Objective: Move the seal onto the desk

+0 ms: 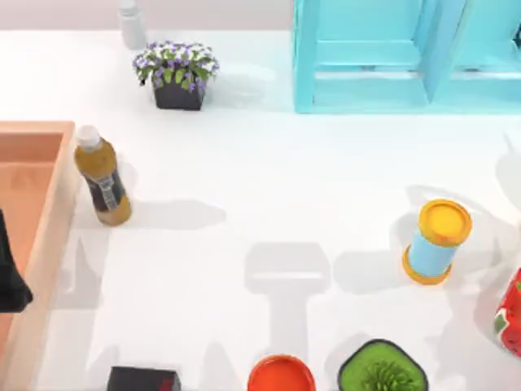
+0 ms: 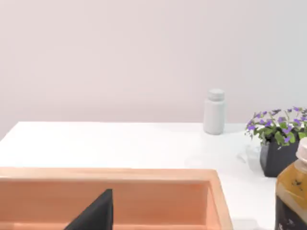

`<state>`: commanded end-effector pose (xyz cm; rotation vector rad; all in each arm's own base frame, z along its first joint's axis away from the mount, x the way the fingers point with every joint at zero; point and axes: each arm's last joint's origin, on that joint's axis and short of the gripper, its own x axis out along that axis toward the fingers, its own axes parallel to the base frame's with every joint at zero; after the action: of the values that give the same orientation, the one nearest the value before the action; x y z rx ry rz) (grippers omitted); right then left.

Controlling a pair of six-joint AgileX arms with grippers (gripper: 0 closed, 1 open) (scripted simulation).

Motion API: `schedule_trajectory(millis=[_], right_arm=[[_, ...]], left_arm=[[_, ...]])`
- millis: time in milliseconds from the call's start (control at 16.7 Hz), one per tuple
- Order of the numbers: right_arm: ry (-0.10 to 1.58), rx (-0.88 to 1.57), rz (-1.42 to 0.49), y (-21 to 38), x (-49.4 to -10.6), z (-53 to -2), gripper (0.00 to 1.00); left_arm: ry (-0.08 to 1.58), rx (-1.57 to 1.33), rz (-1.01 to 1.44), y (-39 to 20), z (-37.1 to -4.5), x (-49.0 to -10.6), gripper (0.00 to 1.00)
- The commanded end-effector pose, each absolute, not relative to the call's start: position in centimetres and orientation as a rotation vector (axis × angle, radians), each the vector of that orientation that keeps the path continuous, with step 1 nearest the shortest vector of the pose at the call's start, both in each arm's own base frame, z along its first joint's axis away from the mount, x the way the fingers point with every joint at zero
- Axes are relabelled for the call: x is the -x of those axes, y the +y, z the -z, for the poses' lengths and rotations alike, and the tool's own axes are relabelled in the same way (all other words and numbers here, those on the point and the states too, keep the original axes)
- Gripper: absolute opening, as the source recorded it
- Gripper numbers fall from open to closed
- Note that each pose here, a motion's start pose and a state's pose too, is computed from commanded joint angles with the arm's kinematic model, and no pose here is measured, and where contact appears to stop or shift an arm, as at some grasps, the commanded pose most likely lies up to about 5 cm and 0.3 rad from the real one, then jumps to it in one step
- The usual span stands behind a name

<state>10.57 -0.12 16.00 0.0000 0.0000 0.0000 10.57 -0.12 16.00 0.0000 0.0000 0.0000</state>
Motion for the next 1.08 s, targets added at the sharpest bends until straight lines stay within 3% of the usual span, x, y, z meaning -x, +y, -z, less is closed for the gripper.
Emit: schedule_trajectory(millis=[240,480,780,1080], right_arm=[[0.000,0.000,0.000,-0.1,-10.6,-16.0,1.00],[0.000,0.000,0.000,-0.1,-10.6,-16.0,1.00],[0.000,0.000,0.000,-0.1,-10.6,-16.0,1.00],[0.000,0.000,0.000,-0.1,-10.6,-16.0,1.00]], left_arm=[[0.034,-0.012,-0.007,0.0,-16.5,-10.6,1.00],[0.224,-0.061,-0.044,0.5,-19.5,-11.0,1.00],[0.669,-0.108,-0.090,2.3,-25.1,-14.8,1.00],[1.193,-0.082,-0.069,5.8,-26.7,-22.0,1.00]])
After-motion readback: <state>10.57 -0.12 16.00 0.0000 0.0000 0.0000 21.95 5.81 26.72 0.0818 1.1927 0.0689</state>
